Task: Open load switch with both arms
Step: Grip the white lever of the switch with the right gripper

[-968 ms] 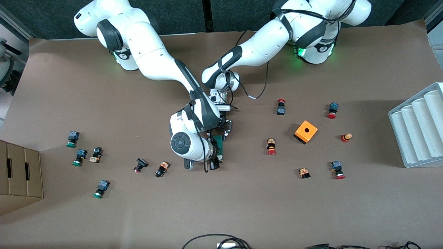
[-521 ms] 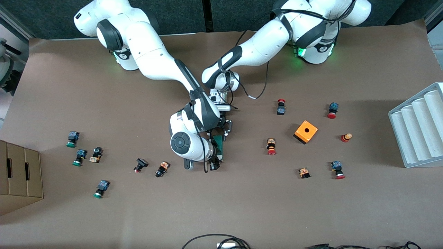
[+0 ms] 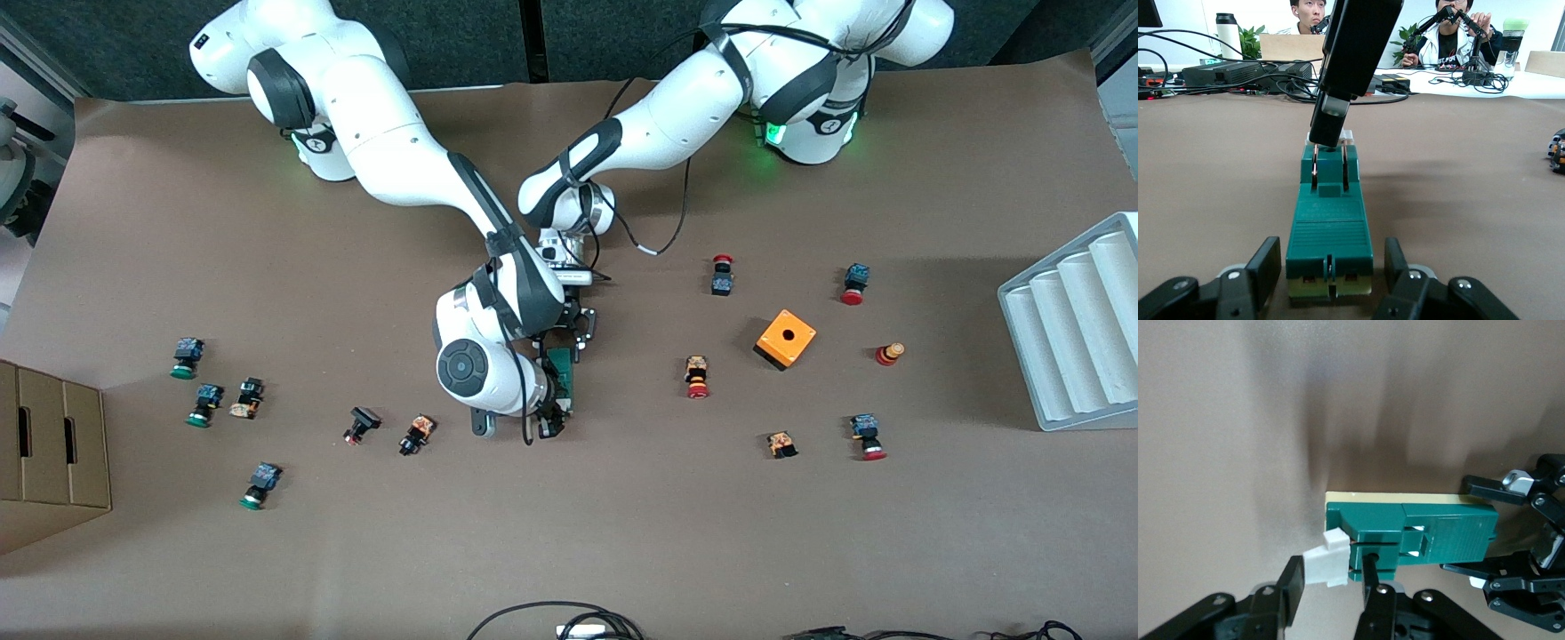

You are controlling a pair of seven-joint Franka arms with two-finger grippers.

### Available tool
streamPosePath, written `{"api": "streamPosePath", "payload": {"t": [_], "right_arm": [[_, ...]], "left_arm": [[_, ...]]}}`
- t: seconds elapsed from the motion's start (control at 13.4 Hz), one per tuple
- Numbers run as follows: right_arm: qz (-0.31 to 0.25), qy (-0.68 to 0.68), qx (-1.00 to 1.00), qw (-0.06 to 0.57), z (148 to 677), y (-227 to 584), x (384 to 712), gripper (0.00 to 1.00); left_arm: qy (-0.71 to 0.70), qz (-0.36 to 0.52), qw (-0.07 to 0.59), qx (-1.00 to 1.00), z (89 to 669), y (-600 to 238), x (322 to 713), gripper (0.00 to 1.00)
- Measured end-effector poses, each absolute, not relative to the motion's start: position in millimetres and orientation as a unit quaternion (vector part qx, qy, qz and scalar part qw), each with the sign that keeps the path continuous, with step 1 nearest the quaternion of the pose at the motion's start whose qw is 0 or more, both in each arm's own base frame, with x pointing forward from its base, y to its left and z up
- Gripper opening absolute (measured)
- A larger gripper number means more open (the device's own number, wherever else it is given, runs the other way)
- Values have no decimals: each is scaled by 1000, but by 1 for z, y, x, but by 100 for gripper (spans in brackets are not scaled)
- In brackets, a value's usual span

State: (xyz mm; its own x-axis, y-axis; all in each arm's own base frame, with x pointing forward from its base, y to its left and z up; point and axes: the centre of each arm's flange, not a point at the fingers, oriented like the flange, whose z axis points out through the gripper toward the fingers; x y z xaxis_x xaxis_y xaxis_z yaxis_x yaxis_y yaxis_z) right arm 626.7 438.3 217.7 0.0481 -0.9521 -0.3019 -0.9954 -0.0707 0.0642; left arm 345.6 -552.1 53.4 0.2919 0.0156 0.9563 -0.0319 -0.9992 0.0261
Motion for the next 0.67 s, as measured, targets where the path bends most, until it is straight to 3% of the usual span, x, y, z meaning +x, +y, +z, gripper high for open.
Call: {"api": "streamPosePath", "payload": {"t": [0.67], "right_arm": [[137,675,-720,80,227,437,623,43]], "left_arm": [[-5,595,20,803,53,-552,346,71]]}}
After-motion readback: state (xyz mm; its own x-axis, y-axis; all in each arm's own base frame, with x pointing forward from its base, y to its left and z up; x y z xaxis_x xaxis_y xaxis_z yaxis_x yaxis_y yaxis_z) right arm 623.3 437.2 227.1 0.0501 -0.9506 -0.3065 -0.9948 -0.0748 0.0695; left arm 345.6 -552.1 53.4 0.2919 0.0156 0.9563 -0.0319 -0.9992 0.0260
